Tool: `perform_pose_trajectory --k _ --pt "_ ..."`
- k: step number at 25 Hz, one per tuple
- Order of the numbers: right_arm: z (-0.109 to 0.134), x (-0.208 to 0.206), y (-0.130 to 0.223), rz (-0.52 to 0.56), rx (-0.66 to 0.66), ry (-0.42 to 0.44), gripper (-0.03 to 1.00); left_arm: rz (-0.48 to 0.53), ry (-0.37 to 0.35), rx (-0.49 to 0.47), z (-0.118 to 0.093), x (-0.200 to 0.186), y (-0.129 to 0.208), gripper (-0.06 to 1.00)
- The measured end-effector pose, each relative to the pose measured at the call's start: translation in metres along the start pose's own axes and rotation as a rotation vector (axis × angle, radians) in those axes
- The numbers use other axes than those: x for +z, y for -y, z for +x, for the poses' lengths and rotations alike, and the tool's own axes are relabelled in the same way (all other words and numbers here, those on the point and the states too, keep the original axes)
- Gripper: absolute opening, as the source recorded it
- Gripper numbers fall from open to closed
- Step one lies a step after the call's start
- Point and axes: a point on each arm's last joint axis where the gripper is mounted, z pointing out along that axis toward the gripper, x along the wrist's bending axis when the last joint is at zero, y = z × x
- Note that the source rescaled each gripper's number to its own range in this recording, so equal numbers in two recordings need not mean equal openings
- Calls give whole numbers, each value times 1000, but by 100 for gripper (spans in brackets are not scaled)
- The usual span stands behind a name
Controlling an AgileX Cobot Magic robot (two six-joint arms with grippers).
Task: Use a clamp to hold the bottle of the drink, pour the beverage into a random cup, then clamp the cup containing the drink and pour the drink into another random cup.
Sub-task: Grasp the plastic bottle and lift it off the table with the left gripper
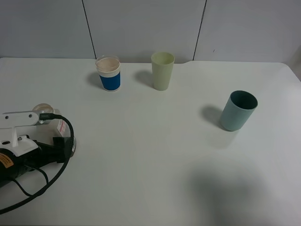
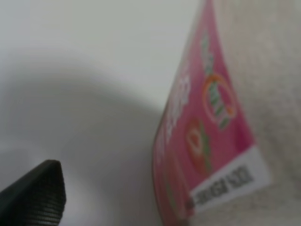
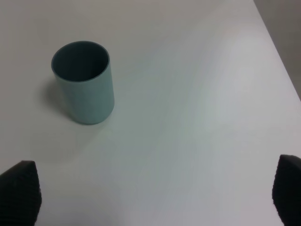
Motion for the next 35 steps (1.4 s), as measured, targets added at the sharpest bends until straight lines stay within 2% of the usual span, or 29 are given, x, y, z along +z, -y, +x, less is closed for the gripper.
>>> perform_pose_trajectory --k 2,6,9,13,24,30,35 --pt "0 0 0 0 0 0 97 -3 -14 -9 1 0 0 78" --pt "0 0 0 0 0 0 97 -9 -25 5 2 0 -1 77" --pt "0 0 0 0 0 0 97 -30 -25 49 2 0 -3 77" --pt "0 0 0 0 0 0 97 -40 -4 103 0 0 -4 77" --pt "0 0 0 0 0 0 97 -76 52 171 -6 4 -3 77" --pt "0 0 0 0 0 0 97 -77 47 151 -5 11 4 77" --pt "0 0 0 0 0 0 97 -39 27 148 -2 15 12 77"
